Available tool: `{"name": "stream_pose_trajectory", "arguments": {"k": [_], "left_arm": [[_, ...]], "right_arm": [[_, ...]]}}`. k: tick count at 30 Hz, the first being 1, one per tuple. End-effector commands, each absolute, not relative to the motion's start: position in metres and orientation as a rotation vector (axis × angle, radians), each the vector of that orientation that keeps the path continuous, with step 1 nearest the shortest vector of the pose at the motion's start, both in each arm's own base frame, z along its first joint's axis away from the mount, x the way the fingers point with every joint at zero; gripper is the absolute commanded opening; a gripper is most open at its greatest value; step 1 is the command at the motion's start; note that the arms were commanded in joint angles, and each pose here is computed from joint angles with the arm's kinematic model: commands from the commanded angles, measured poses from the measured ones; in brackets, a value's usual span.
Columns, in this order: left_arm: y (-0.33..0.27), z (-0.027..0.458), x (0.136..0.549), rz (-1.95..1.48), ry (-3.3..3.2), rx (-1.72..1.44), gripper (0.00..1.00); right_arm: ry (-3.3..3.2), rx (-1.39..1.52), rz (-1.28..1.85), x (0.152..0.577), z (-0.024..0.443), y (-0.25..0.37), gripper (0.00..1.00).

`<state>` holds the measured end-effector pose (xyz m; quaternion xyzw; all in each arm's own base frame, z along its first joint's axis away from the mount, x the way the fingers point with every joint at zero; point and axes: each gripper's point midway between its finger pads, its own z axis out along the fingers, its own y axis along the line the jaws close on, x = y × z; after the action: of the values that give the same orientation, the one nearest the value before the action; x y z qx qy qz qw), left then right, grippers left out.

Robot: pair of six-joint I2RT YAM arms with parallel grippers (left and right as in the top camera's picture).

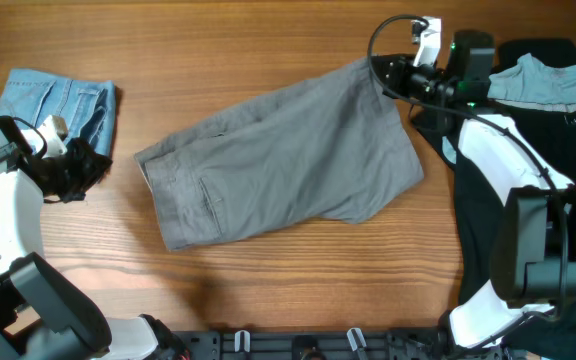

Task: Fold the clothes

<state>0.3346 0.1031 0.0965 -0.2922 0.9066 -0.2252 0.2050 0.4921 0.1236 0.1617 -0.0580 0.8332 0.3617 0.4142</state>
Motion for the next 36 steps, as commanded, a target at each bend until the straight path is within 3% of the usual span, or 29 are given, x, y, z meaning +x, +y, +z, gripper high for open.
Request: {"name": "stream_pose_trajectory", "arguments": {"k": [1,2,3,4,5,10,16,20,21,22,24,27,33,36], "left_arm": [[0.081,0.098,0.337,-0.720,2.546,-0.756,0.57],[0.068,0.090,0.337,-0.743,2.587,-0.725,0.71],[0.057,0.083,0.337,-0.759,2.619,-0.699,0.67],[0.047,0.070,0.336,-0.754,2.669,-0.678,0.53],[0.038,0.057,0.335,-0.744,2.724,-0.664,0.51],[0.038,0.017,0.326,-0.653,2.859,-0.698,0.60],[0.046,0.016,0.325,-0.614,2.859,-0.716,0.59],[0.015,0.022,0.340,-0.849,2.782,-0.653,0.46],[0.013,0.020,0.340,-0.852,2.788,-0.671,0.39],[0.011,0.017,0.337,-0.858,2.798,-0.678,0.18],[0.012,0.016,0.334,-0.861,2.805,-0.693,0.04],[0.023,0.023,0.333,-0.858,2.771,-0.776,0.04],[0.073,0.094,0.337,-0.731,2.527,-0.818,0.04],[0.073,0.092,0.336,-0.684,2.547,-0.809,0.04]], "right_arm": [[2.107,-0.129,0.846,0.495,0.162,0.131,0.05],[2.113,-0.126,0.840,0.495,0.160,0.132,0.05],[2.114,-0.126,0.841,0.495,0.160,0.132,0.05],[2.114,-0.123,0.842,0.495,0.160,0.132,0.05],[2.117,-0.110,0.849,0.495,0.160,0.132,0.05],[2.147,-0.094,0.858,0.491,0.155,0.132,0.05],[2.154,-0.093,0.857,0.491,0.153,0.132,0.05],[2.157,-0.075,0.826,0.493,0.152,0.128,0.05],[2.157,-0.071,0.820,0.494,0.152,0.127,0.05],[2.157,-0.069,0.817,0.494,0.152,0.127,0.05],[2.157,-0.069,0.818,0.494,0.152,0.127,0.05],[2.149,-0.067,0.806,0.496,0.153,0.126,0.04],[2.097,-0.049,0.745,0.507,0.162,0.118,0.04],[2.041,-0.013,0.712,0.518,0.171,0.113,0.04]]}}
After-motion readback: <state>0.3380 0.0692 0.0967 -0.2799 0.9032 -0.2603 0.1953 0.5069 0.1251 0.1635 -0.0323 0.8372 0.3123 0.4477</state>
